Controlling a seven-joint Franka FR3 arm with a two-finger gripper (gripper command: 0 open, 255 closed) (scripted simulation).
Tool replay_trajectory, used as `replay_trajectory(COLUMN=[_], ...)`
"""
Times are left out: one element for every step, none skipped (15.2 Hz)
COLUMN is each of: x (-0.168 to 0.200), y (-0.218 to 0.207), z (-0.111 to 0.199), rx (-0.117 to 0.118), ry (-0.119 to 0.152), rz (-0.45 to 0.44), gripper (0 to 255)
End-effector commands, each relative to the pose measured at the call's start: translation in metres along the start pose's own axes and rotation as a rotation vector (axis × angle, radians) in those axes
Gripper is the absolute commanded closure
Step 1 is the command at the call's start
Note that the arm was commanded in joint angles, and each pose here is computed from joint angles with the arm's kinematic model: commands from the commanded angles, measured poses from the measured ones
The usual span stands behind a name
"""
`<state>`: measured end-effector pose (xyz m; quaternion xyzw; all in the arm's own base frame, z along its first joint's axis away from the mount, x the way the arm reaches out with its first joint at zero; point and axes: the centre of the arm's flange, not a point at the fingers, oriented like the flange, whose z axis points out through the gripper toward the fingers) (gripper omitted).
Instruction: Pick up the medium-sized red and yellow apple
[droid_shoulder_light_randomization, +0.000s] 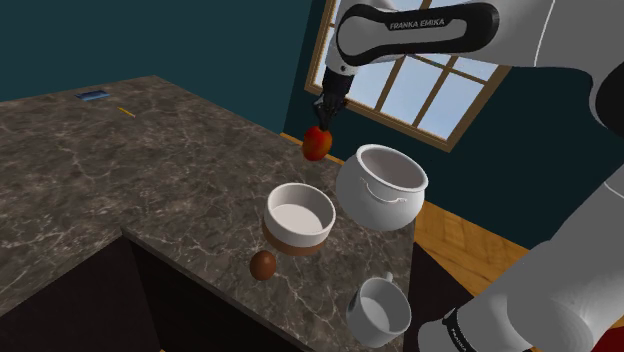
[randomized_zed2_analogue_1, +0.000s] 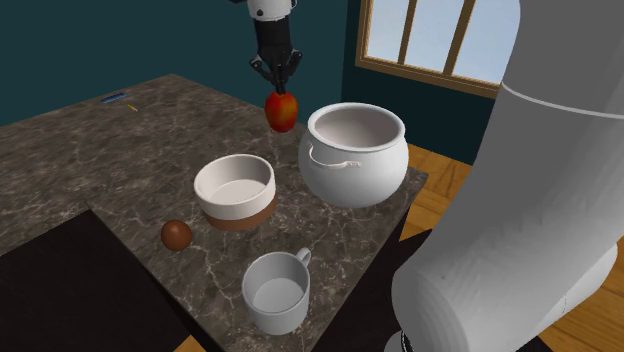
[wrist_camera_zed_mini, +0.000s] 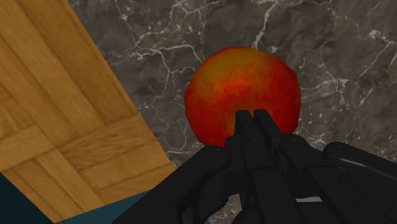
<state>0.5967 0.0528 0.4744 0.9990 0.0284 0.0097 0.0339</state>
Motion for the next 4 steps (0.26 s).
replay_trajectory(x=[-0.001, -0.0009, -0.0009, -0.0009], y=[0.0006, 0.0009, 0.001, 0.001], z=[-0.0113, -0.0166, -0.0174, -0.0174], rx=[0.0, 0.0, 0.0, 0.0], ry=[0.0, 0.0, 0.0, 0.0], rz=[0.0, 0.0, 0.0, 0.0], gripper=[255, 255, 255, 255])
